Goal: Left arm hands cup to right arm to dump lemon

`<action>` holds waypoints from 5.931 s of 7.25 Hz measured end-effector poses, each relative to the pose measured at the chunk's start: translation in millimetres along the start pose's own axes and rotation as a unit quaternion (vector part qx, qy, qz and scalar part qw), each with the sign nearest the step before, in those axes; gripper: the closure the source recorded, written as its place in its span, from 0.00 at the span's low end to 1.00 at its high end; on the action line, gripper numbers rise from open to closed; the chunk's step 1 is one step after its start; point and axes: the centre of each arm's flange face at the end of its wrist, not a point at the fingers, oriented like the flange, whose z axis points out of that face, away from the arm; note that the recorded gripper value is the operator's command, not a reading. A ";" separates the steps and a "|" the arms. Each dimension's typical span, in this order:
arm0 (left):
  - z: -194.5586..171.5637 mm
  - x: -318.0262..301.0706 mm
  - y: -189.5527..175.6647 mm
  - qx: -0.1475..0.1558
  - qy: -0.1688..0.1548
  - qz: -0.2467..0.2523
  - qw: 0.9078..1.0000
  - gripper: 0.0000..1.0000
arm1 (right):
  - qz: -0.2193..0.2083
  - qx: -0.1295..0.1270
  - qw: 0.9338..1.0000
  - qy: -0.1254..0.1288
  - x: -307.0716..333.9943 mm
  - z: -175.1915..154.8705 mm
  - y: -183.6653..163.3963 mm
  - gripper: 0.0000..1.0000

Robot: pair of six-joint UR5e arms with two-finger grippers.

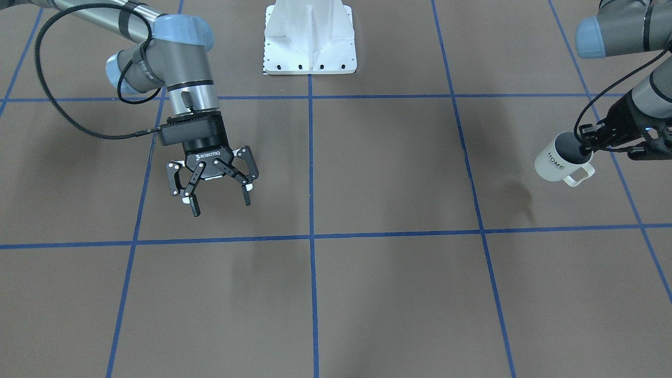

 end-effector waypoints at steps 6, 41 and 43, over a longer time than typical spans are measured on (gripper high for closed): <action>36.5 -24.2 -11.2 0.025 0.019 -0.032 0.999 0.57 | -0.002 -0.144 0.990 -0.005 99.6 8.8 -47.6 0.00; -59.5 -173.5 -22.9 0.036 0.019 0.008 0.999 0.00 | -0.083 -0.436 0.896 0.005 510.5 -185.0 -25.6 0.00; -59.8 -173.3 -22.9 0.036 0.018 0.009 0.999 0.00 | -0.084 -0.435 0.897 0.004 509.7 -185.1 -26.5 0.00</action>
